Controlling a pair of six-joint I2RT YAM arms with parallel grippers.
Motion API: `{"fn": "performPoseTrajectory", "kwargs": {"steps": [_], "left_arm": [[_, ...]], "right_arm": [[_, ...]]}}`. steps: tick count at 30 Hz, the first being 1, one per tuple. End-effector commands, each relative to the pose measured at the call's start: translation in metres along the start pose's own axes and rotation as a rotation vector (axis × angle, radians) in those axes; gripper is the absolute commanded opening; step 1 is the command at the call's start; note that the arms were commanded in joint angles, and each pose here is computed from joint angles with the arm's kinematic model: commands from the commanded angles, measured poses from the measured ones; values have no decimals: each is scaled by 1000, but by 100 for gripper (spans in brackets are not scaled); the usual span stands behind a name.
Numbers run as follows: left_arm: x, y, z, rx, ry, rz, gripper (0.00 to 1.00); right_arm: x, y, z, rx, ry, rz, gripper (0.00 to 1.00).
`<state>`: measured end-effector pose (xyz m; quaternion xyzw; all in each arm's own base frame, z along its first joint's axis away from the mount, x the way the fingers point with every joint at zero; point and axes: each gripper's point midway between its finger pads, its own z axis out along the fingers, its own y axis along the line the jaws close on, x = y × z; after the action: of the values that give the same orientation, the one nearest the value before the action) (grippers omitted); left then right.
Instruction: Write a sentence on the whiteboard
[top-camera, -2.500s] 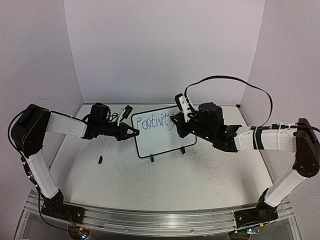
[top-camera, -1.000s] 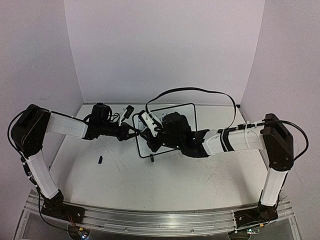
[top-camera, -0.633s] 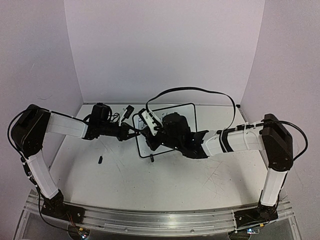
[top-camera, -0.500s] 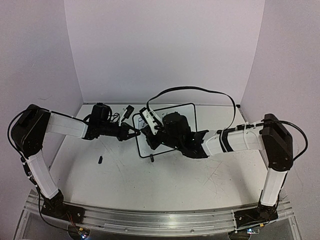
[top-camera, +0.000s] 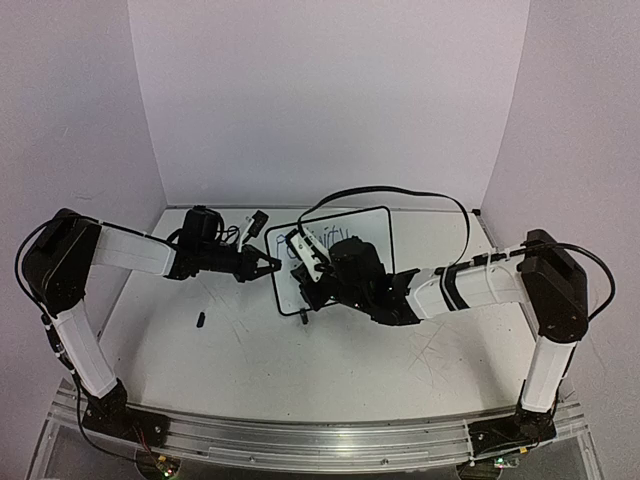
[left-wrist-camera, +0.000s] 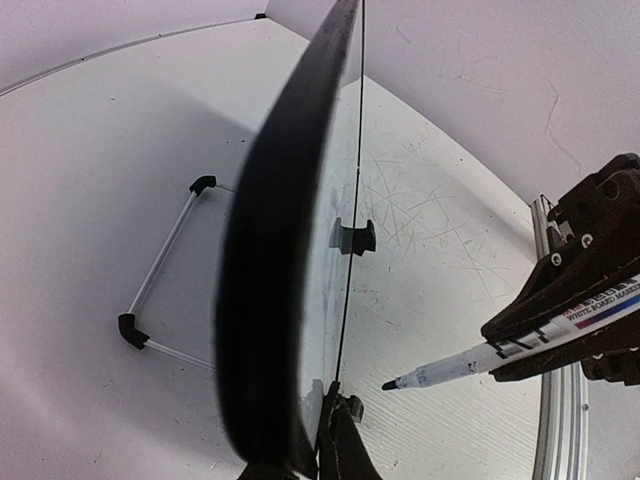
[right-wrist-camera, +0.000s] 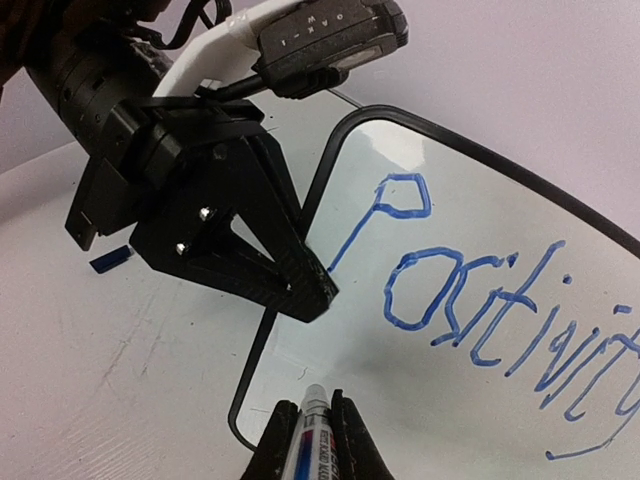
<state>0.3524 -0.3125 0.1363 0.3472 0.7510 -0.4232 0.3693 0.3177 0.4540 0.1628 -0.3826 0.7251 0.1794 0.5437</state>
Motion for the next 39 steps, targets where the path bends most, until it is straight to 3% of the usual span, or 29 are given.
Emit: {"fn": "performPoseTrajectory", "kwargs": {"steps": [1, 39], "left_arm": [[4, 58, -12, -297, 22, 40, 0], [4, 57, -11, -289, 30, 43, 0]], "right_arm": [[-33, -2, -6, 6, -87, -1, 0], [-20, -5, 26, 68, -55, 5, 0]]}}
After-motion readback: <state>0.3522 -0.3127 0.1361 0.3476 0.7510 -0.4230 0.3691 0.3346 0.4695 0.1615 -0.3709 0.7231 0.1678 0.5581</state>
